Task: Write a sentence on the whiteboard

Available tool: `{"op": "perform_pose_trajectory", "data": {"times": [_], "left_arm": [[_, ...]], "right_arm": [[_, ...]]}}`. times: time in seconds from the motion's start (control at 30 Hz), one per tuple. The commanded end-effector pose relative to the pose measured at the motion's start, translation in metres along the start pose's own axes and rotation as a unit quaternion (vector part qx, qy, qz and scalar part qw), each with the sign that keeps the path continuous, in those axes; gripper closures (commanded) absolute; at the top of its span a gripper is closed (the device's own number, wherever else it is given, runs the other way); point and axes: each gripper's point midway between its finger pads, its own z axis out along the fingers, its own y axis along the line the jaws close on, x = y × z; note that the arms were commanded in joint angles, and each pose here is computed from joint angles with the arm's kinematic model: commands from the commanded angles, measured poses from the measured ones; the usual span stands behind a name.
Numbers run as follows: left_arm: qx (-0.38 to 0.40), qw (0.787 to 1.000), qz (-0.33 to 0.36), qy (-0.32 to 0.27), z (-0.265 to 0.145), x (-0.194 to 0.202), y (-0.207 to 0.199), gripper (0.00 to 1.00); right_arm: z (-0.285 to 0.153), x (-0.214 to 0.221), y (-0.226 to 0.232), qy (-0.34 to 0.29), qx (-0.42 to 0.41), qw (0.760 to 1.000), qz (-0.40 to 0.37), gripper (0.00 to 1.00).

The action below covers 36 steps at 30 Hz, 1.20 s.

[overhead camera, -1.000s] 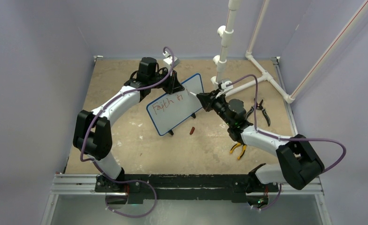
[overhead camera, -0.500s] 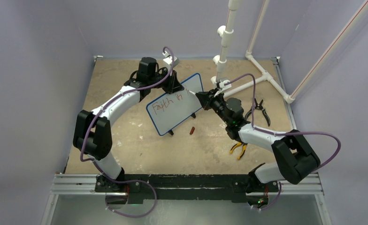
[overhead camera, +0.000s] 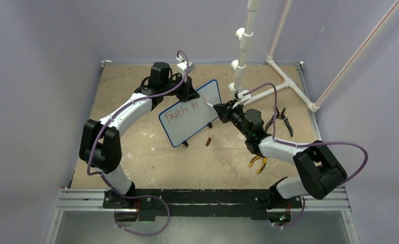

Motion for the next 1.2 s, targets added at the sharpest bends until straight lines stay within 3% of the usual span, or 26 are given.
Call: {"op": "perform_pose_trajectory", "data": {"times": [0.0, 0.5, 1.17], "left_arm": [[0.016, 0.999, -0.002, 0.042, 0.012, 0.03, -0.003, 1.0], [0.017, 0.999, -0.003, 0.043, 0.013, 0.031, -0.003, 1.0], [0.022, 0.999, -0.007, 0.046, 0.015, 0.034, -0.004, 1.0]], "right_arm": [[0.002, -0.004, -0.003, -0.011, 0.009, 1.0, 0.0, 1.0], [-0.002, -0.061, 0.019, -0.067, -0.019, 0.998, -0.012, 1.0], [0.021, -0.053, 0.021, -0.059, -0.032, 0.998, -0.019, 1.0]]}}
